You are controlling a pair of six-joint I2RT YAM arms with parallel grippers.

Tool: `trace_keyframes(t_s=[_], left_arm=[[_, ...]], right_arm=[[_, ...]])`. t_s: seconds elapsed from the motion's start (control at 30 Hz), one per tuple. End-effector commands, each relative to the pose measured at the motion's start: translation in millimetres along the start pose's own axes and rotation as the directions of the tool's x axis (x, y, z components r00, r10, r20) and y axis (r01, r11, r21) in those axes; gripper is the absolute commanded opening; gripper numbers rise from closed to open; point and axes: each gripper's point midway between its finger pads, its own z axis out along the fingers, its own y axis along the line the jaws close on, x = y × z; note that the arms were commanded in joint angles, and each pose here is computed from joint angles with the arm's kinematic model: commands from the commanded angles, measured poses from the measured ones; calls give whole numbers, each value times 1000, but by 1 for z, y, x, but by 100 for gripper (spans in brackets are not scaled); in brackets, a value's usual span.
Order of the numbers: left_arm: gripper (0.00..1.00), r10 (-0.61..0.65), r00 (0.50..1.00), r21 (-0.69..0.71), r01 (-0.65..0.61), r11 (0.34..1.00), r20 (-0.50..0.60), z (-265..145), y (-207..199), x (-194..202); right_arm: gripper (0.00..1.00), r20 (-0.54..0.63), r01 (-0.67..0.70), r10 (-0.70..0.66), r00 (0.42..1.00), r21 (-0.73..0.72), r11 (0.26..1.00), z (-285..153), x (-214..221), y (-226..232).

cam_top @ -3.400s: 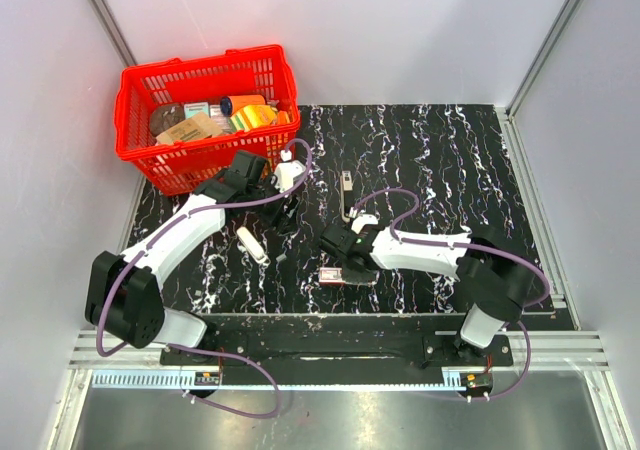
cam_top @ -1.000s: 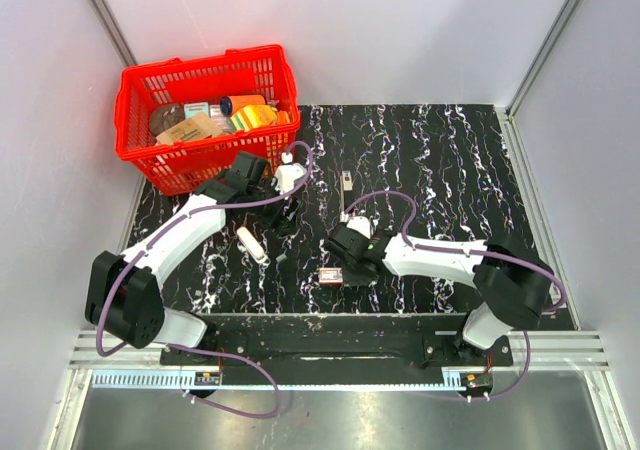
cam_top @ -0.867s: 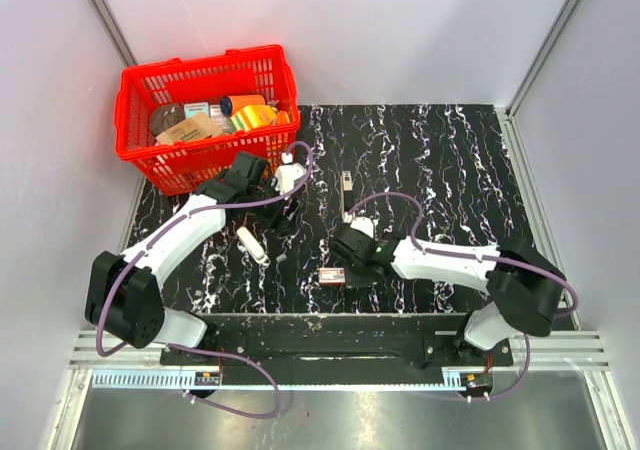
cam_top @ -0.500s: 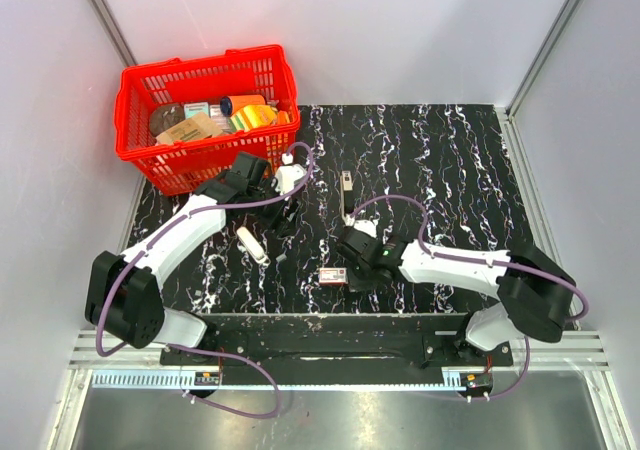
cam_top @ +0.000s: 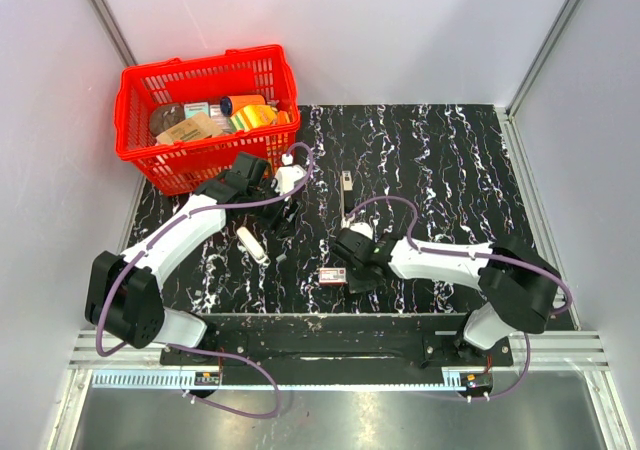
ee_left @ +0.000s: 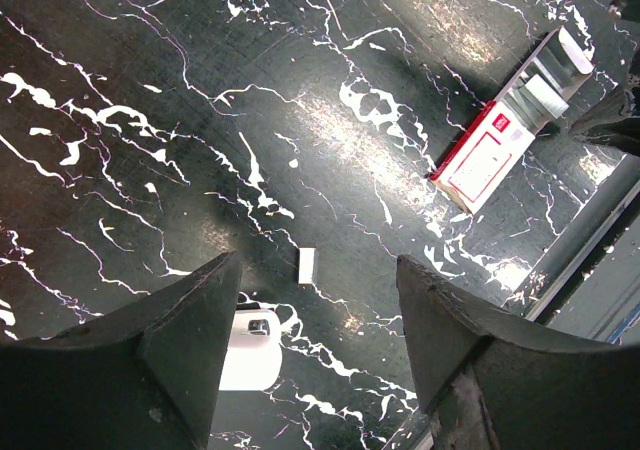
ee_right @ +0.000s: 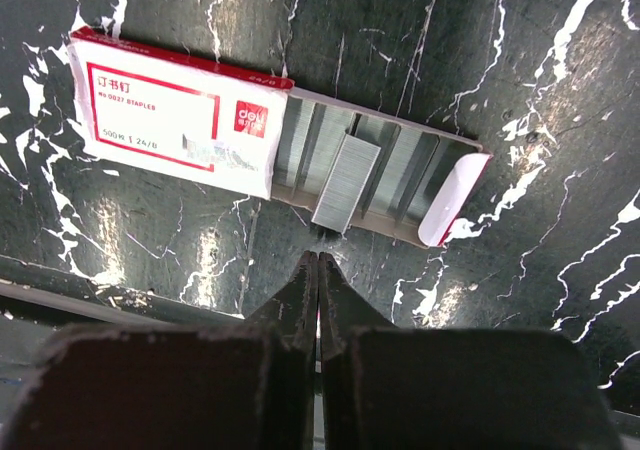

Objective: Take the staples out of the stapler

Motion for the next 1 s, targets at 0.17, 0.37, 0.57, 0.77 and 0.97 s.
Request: trace_keyframes(t_s=[0.17,0.37,0.57,0.77,0.97], left_arm=[[68,50,997,-19,-49,999,58,-9,2,-22],[68,50,997,-9,-50,999,58,-8,0,-22],[68,53,997,-5,-53,999,53,-7,-1,-20],[68,67,997,2,-67,998,33,-4,-1,-15],[70,132,990,2,-132,991,-58,13,-1,8]], right_arm=[[0,39,15,-15,999,14,1000,0,-25,-2],[0,36,25,-26,999,10,1000,2,-29,-4],[0,39,33,-33,999,11,999,4,-32,-3],[0,85,36,-28,996,-88,996,-19,-41,12],[17,316,35,24,948,-180,983,-70,-88,26]])
